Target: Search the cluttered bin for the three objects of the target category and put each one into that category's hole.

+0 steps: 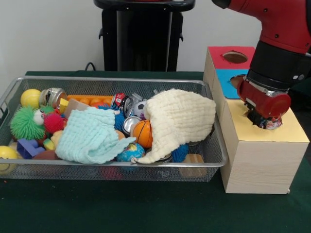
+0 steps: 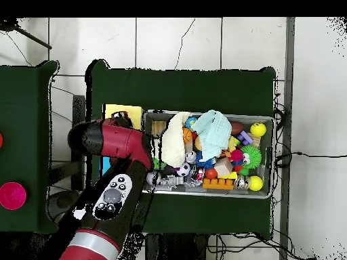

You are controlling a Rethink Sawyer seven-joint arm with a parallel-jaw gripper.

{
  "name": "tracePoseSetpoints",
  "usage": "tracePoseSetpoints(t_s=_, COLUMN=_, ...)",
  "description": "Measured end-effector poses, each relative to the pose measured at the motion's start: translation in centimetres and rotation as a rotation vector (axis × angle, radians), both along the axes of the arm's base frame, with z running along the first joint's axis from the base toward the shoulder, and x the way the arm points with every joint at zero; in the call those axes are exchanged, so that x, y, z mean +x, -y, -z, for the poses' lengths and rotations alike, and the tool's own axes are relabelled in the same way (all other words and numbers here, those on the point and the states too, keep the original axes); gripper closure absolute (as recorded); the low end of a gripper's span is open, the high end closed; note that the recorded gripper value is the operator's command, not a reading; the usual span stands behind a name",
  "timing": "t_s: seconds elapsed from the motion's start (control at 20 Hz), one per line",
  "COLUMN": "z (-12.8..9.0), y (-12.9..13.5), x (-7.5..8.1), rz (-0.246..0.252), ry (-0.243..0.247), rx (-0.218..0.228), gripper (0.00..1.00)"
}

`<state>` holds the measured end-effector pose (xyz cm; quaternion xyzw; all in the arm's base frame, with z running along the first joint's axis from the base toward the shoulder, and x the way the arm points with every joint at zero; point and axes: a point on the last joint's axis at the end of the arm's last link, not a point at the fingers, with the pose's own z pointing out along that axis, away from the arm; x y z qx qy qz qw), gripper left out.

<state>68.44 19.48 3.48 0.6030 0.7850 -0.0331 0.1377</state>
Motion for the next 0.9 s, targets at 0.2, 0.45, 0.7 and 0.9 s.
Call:
tracePoseSetpoints(t_s=0.2, z=-0.1, y=0.1, x=0.4, rz=0.014, ry=-0.040, rx=0.023, gripper=1.00)
tracePoseSetpoints(t_s=0.45, z=0.0, y=0.1, x=1.2, rz=0.019, ry=-0.122, rx=0.036, gripper=0.00)
tracePoseSetpoints(t_s=0.7, z=0.4, y=-1.3, x=1.6, rz=0.002, ry=-0.191, rx=0.048, gripper=0.00)
tracePoseSetpoints(t_s=0.9, z=0.4, y=-1.5, x=1.9, rz=0.001, ry=-0.229, rx=0.052, gripper=0.00)
